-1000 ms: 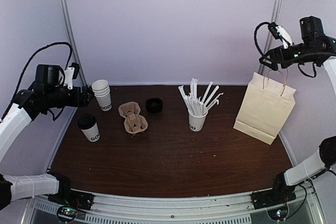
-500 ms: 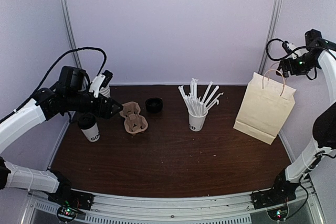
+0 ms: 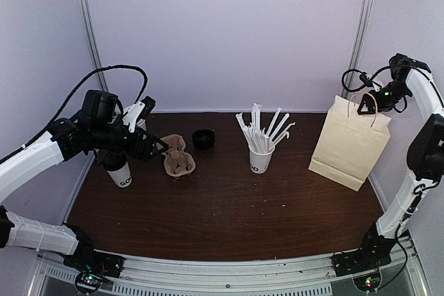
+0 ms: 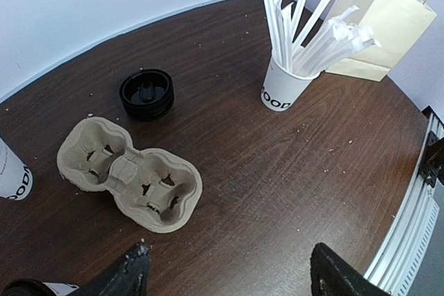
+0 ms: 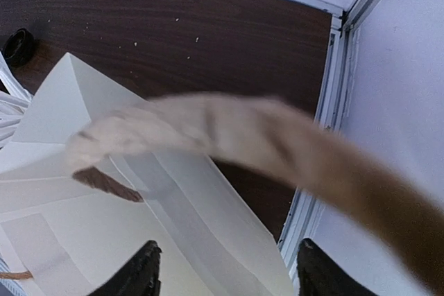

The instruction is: Pack the takeout coffee

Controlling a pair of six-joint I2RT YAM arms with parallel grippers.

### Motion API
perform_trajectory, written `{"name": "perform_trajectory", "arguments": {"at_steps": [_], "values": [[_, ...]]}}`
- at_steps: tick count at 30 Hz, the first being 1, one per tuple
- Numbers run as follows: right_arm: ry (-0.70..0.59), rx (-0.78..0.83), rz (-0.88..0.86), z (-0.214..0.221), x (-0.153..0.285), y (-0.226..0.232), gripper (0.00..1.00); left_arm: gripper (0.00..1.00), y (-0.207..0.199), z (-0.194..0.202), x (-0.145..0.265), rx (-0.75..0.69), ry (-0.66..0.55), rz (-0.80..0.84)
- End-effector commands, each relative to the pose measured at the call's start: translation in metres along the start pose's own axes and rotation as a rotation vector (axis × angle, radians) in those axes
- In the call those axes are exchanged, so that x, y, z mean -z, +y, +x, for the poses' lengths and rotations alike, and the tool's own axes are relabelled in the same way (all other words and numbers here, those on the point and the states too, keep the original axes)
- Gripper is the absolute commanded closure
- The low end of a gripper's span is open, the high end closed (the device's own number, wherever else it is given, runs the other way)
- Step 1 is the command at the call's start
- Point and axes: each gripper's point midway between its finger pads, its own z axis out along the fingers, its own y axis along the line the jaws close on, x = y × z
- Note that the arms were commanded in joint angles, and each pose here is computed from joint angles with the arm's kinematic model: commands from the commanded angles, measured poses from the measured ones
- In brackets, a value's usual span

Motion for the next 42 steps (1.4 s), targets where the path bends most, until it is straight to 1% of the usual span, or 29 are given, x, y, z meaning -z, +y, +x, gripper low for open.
{"name": "perform_trajectory", "arguments": {"at_steps": [1,3,5,10,12,13,16,21,25,29,32,34,36,39,40,42], "values": [[0.033,0.046,-0.085,0.006,0.0,0.014,0.44,0.2,-0.005,-0.005,-0.006,-0.025,-0.028,0.032],[0.035,0.055,-0.099,0.008,0.002,0.018,0.53,0.2,-0.005,-0.005,-0.007,-0.022,-0.025,0.033],[0.025,0.067,-0.118,0.009,0.008,0.025,0.66,0.2,-0.006,-0.006,-0.007,-0.022,-0.028,0.037],[-0.02,0.112,-0.137,0.013,0.037,0.046,0.89,0.2,-0.008,-0.011,-0.003,-0.033,-0.042,0.044],[-0.04,0.124,-0.155,0.016,0.048,0.057,0.96,0.2,-0.009,-0.013,-0.003,-0.04,-0.043,0.049],[-0.052,0.133,-0.173,0.018,0.055,0.065,0.97,0.2,-0.009,-0.015,-0.003,-0.044,-0.043,0.049],[-0.072,0.171,-0.267,0.027,0.077,0.097,0.97,0.2,-0.008,-0.018,-0.005,-0.056,-0.032,0.045],[-0.105,0.342,-0.373,0.054,0.112,0.154,0.97,0.19,-0.007,-0.026,-0.007,-0.071,-0.033,0.039],[-0.057,0.489,-0.419,0.085,0.12,0.191,0.97,0.19,-0.005,-0.032,-0.01,-0.078,-0.027,0.031],[-0.017,0.631,-0.523,0.117,0.125,0.227,0.95,0.19,-0.004,-0.034,-0.013,-0.076,-0.019,0.029],[0.002,0.705,-0.553,0.126,0.115,0.248,0.95,0.19,-0.005,-0.033,-0.016,-0.069,-0.012,0.039],[0.008,0.752,-0.585,0.124,0.109,0.265,0.95,0.19,-0.004,-0.031,-0.02,-0.065,-0.001,0.044],[0.021,0.79,-0.64,0.121,0.104,0.284,0.95,0.19,0.0,-0.025,-0.026,-0.047,0.03,0.029],[0.036,0.869,-0.711,0.117,0.099,0.317,0.96,0.19,0.015,-0.008,-0.039,0.024,0.143,-0.037],[0.037,0.893,-0.728,0.114,0.097,0.327,0.96,0.2,0.021,0.001,-0.043,0.074,0.192,-0.067],[0.045,0.943,-0.746,0.112,0.092,0.346,0.96,0.21,0.032,0.012,-0.05,0.136,0.252,-0.126]]}}
